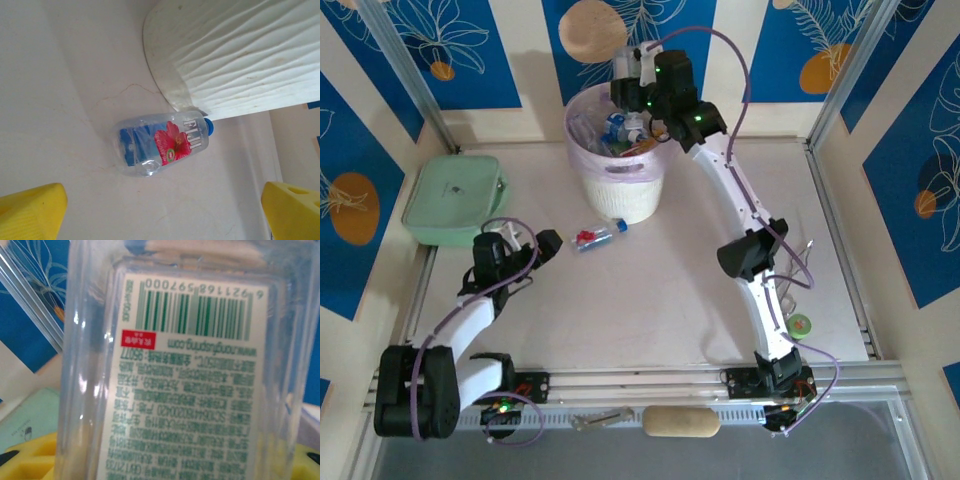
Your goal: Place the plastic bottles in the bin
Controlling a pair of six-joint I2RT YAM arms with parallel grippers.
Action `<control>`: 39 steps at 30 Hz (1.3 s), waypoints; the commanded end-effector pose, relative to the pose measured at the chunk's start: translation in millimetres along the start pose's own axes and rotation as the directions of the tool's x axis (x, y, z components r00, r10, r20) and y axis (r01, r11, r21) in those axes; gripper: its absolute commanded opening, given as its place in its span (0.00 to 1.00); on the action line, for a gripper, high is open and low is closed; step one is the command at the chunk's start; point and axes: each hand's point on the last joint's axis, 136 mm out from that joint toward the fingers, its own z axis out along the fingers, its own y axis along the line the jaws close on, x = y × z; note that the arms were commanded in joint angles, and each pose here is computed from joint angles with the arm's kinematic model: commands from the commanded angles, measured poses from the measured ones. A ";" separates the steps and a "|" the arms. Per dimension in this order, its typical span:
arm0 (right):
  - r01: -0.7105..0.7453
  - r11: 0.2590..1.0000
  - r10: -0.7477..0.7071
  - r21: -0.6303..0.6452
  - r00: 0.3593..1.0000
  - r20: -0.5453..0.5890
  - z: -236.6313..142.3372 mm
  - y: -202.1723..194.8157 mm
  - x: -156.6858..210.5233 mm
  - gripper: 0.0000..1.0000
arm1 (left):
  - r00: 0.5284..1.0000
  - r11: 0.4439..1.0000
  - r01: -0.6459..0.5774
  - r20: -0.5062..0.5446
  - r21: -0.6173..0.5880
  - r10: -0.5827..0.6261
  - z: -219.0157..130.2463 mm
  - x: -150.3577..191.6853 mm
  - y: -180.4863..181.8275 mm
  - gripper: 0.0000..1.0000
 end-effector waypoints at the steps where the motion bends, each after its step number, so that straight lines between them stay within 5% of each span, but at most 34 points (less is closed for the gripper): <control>1: -0.006 1.000 0.007 0.012 0.995 -0.097 5.8 -5.3 28.3 0.42 | 0.999 0.999 -0.036 -0.013 -0.006 0.036 -4.8 4.7 2.6 0.99; 12: -0.001 0.999 0.008 0.039 0.982 -0.189 18.6 -16.4 63.8 0.50 | 0.999 0.999 -0.034 -0.022 -0.005 0.033 -0.8 5.0 4.1 0.99; 21: 0.013 0.999 -0.008 0.041 0.993 -0.121 10.0 -12.4 38.7 1.00 | 0.999 1.000 -0.027 -0.030 0.001 0.027 2.8 3.0 2.5 0.99; 33: 0.106 0.994 -0.107 0.039 0.994 0.007 -41.6 11.1 -19.7 0.99 | 0.995 0.996 -0.087 -0.045 0.028 0.088 12.0 -8.5 -8.1 0.99; 39: 0.172 0.984 -0.171 0.038 0.984 -0.040 -73.0 29.3 -10.7 0.99 | 0.995 0.990 -0.097 -0.023 0.099 0.100 27.2 -25.8 -23.6 0.99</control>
